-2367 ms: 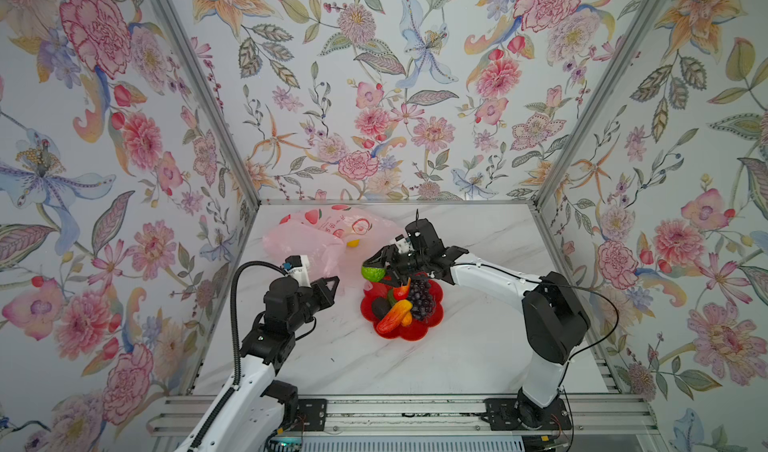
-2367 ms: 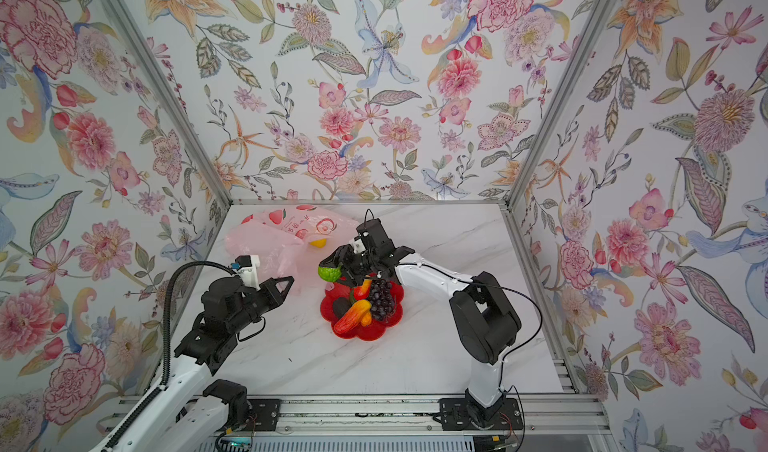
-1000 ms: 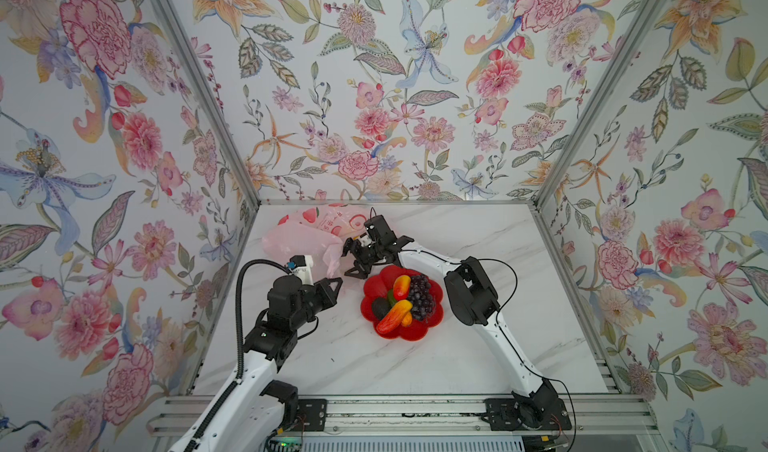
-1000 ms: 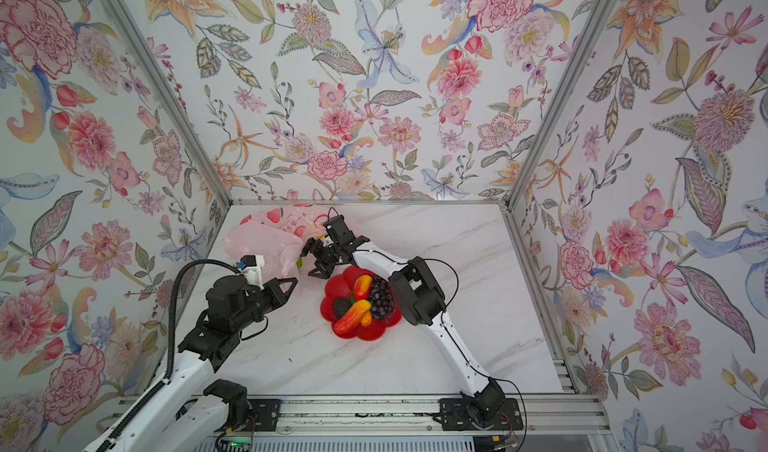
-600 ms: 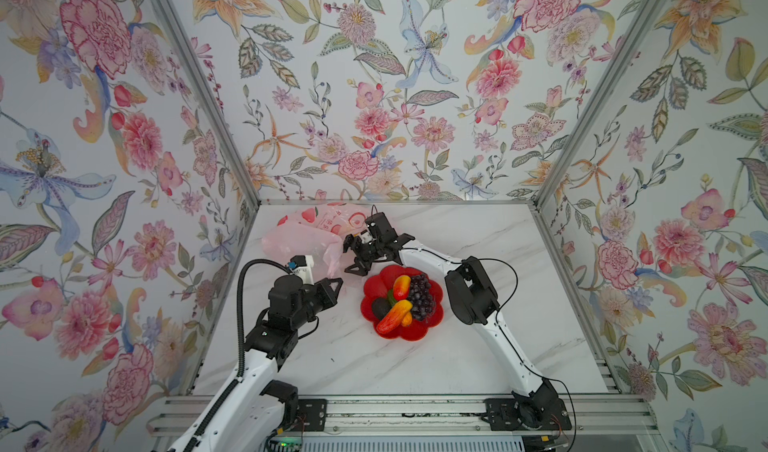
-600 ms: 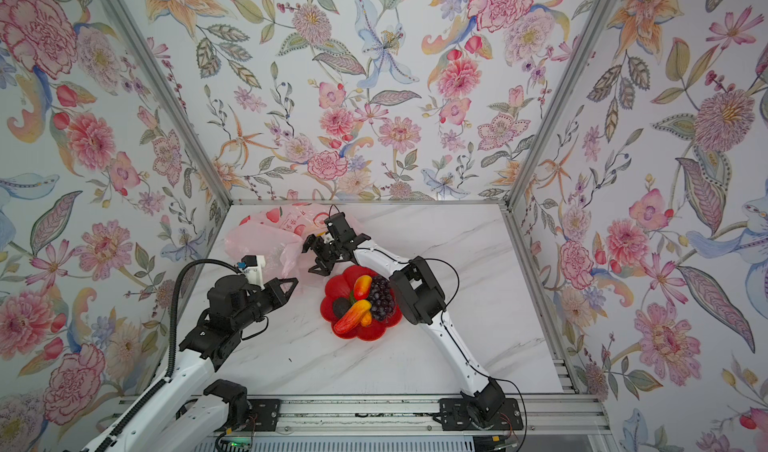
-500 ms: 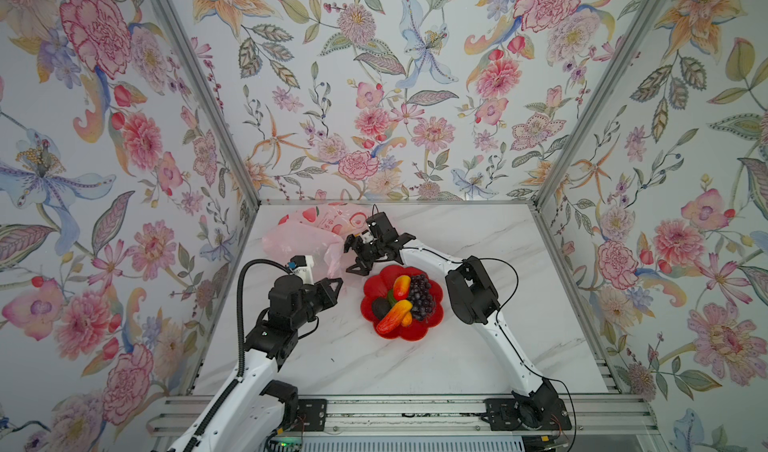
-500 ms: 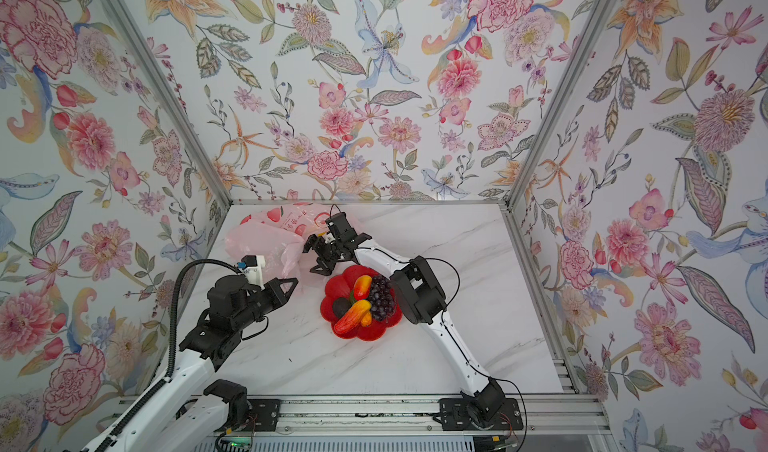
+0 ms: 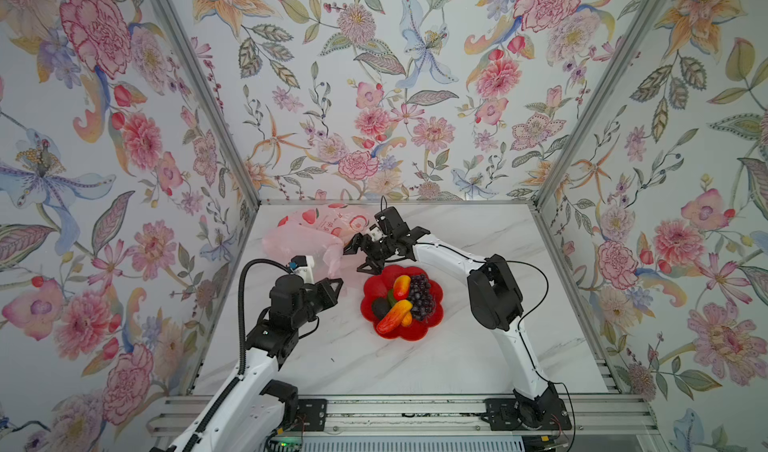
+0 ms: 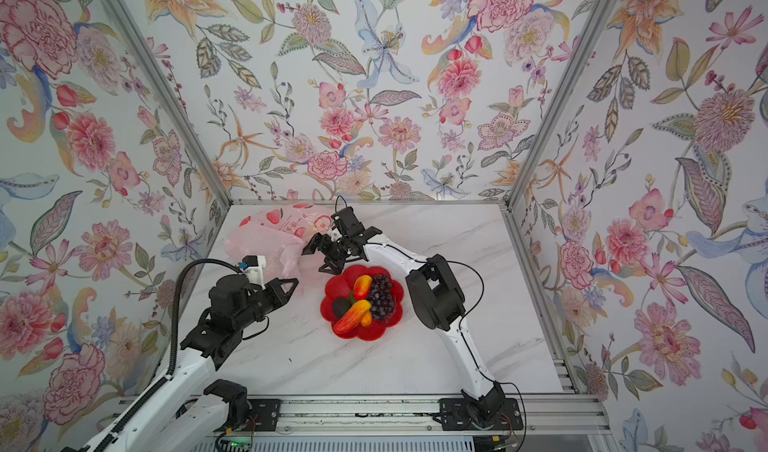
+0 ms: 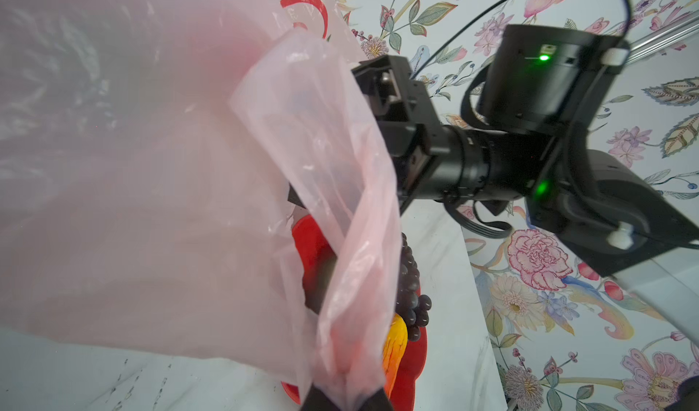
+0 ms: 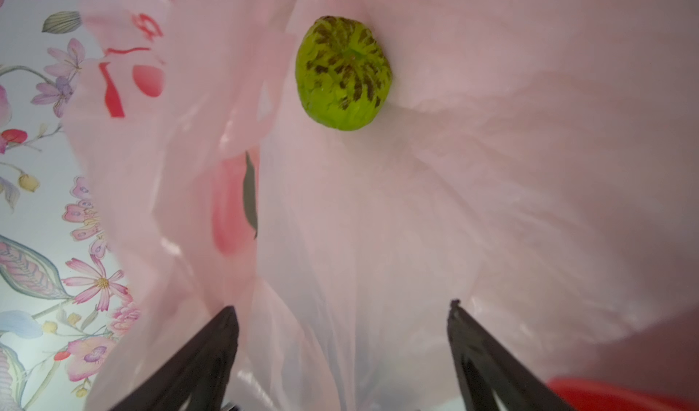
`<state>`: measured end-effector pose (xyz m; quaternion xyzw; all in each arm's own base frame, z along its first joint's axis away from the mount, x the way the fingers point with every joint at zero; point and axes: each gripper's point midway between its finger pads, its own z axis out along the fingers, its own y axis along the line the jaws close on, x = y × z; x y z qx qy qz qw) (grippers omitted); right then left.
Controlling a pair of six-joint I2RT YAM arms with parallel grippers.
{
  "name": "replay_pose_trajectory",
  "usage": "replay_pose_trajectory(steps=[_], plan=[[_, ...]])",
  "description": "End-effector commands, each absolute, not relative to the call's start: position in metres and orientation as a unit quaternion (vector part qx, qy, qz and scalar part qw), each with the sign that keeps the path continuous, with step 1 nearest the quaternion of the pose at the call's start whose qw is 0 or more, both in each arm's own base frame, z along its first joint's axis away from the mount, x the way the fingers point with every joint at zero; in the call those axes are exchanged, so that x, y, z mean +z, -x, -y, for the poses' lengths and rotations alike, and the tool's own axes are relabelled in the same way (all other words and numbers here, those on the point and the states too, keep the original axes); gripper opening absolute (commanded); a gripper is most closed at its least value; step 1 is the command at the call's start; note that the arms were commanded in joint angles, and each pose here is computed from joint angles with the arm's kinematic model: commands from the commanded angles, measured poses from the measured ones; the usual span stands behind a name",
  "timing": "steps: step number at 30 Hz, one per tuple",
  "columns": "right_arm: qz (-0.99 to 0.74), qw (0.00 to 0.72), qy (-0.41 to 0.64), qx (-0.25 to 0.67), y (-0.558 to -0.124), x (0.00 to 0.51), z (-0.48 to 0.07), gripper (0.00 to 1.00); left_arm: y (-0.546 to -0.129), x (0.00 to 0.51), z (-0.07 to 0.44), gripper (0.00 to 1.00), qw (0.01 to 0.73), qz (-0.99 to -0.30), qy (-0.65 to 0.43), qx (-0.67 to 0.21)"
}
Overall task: Place the fruits into the plastic bag
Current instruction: 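Open the right gripper inside the bag to drop the custard apple, then withdraw the right gripper from the bag and move it over the plate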
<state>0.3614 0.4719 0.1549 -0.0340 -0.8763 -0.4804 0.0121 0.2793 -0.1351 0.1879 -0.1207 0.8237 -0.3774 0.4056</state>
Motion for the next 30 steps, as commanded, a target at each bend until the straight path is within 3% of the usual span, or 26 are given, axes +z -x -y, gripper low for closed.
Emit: replay_pose_trajectory(steps=[1, 13, 18, 21, 30], plan=[[0.891, -0.028, 0.005, -0.454, -0.344, 0.175, -0.449, 0.88, -0.279, 0.196, 0.137, 0.00, 0.416, -0.817, 0.113, -0.383], [0.959, -0.089, -0.018, -0.269, -0.274, 0.165, -0.346, 0.90, -0.279, 0.197, 0.140, 0.00, 0.415, -0.817, 0.105, -0.387], [0.966, -0.075, -0.006, -0.246, -0.250, 0.153, -0.323, 0.90, -0.277, 0.197, 0.140, 0.00, 0.413, -0.817, 0.104, -0.389], [0.971, -0.069, -0.003, -0.228, -0.236, 0.147, -0.315, 0.99, -0.276, 0.198, 0.139, 0.00, 0.415, -0.816, 0.105, -0.388], [0.976, -0.070, 0.050, -0.198, -0.210, 0.136, -0.303, 0.99, -0.273, 0.198, 0.138, 0.00, 0.416, -0.816, 0.105, -0.388]])
